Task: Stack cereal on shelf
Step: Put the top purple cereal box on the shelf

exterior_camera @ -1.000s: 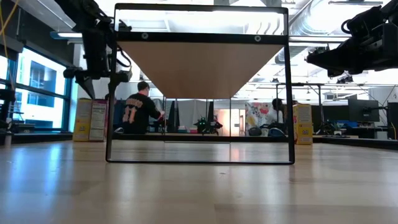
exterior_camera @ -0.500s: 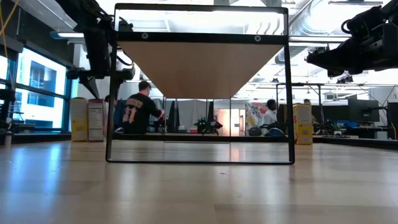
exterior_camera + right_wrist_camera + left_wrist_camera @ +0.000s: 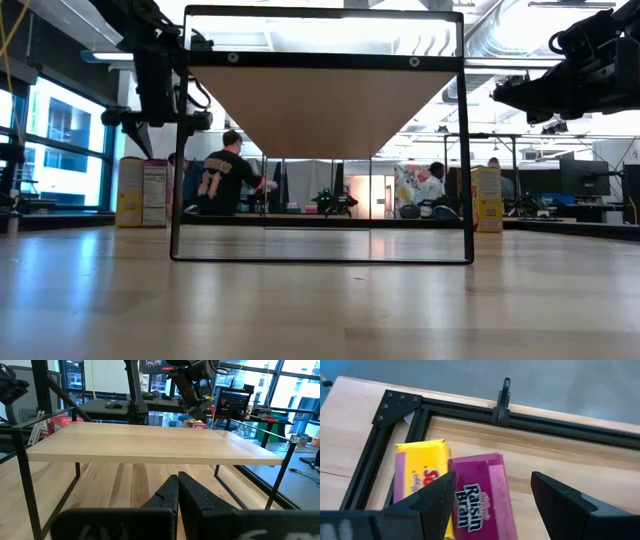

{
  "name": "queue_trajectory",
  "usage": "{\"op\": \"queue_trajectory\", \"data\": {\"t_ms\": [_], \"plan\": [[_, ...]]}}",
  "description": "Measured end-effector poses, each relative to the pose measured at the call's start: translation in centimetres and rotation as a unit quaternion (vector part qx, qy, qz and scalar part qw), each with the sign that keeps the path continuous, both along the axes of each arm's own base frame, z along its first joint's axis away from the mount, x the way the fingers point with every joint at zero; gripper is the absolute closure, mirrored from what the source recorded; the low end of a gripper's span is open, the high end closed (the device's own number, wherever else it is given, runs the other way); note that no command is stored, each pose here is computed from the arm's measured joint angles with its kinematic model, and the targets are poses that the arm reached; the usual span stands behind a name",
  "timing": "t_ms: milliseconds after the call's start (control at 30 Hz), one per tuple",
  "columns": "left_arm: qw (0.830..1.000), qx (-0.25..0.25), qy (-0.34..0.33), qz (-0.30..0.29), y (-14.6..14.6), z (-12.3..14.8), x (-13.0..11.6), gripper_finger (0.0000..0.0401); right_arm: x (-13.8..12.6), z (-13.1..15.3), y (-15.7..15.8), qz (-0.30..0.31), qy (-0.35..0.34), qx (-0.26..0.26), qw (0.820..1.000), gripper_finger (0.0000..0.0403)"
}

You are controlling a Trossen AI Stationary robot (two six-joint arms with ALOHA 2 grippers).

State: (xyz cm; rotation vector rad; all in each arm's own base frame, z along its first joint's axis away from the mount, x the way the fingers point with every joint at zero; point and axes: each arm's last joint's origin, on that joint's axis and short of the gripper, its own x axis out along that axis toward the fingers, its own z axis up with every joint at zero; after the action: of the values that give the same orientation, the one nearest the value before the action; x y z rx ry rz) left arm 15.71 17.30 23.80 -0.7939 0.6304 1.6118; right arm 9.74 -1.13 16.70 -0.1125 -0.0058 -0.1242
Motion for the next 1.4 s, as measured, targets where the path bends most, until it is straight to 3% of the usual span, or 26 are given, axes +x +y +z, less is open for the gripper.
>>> {"op": "queue_trajectory", "data": {"t_ms": [967, 1400], "plan": [[0.999, -0.022, 0.030, 0.026, -0.1, -1.4, 0.5, 0.0149, 0.0, 0.0, 0.0, 0.000, 0.000, 0.000, 1.000, 0.0402], [0.999, -0.014, 0.009, 0.029, -0.4, -1.4, 1.2, 0.0164, 0.0, 0.0, 0.0, 0.000, 0.000, 0.000, 1.000, 0.0402]]}}
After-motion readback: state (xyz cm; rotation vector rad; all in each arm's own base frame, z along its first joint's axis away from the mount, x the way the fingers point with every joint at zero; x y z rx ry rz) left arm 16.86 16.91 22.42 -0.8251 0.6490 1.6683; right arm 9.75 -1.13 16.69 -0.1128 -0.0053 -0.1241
